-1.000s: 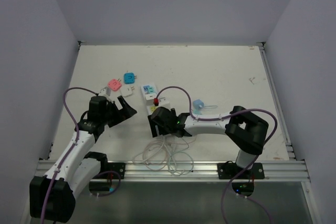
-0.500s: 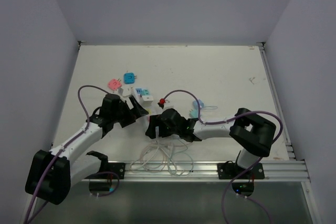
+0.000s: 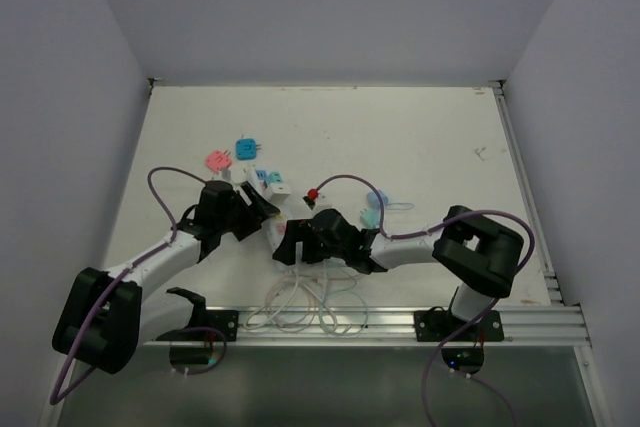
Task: Pull the plug off the socket
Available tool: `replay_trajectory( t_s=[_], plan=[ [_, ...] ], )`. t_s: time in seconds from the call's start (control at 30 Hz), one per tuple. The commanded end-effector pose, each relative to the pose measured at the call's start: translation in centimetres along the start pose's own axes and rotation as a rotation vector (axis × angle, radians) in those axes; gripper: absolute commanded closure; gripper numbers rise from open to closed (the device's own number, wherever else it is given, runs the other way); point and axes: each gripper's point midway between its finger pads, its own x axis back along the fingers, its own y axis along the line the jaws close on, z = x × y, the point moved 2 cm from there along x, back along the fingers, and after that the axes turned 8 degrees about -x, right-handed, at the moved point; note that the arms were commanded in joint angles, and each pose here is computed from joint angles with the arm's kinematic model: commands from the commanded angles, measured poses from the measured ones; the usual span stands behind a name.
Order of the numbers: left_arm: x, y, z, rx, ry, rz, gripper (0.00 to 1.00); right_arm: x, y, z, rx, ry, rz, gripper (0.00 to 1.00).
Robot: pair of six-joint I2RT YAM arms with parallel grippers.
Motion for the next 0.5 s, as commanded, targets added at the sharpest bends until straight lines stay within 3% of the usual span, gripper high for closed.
replay_trajectory(
  t_s=[0.0, 0.27, 0.43, 0.47],
  plan=[
    [-0.5, -0.3, -0.3, 0.027, -0.046, 0.037, 0.26, -0.4, 1.7, -0.1, -0.033, 0.0, -0.089, 1.0],
    [-0.6, -0.1, 0.7, 0.037, -0.03, 0.065, 0.38, -0.5, 1.5, -0.1, -0.046, -0.004, -0.088, 1.0],
    [-0.2, -0.4, 0.8, 0.044, -0.044, 0.096, 0.56, -0.4, 0.8, -0.3, -0.059, -0.022, -0.057, 1.0],
    [-0.2, -0.6, 0.8, 0.042, -0.047, 0.105, 0.66, -0.4, 0.7, -0.4, -0.062, -0.024, -0.054, 1.0]
  ],
)
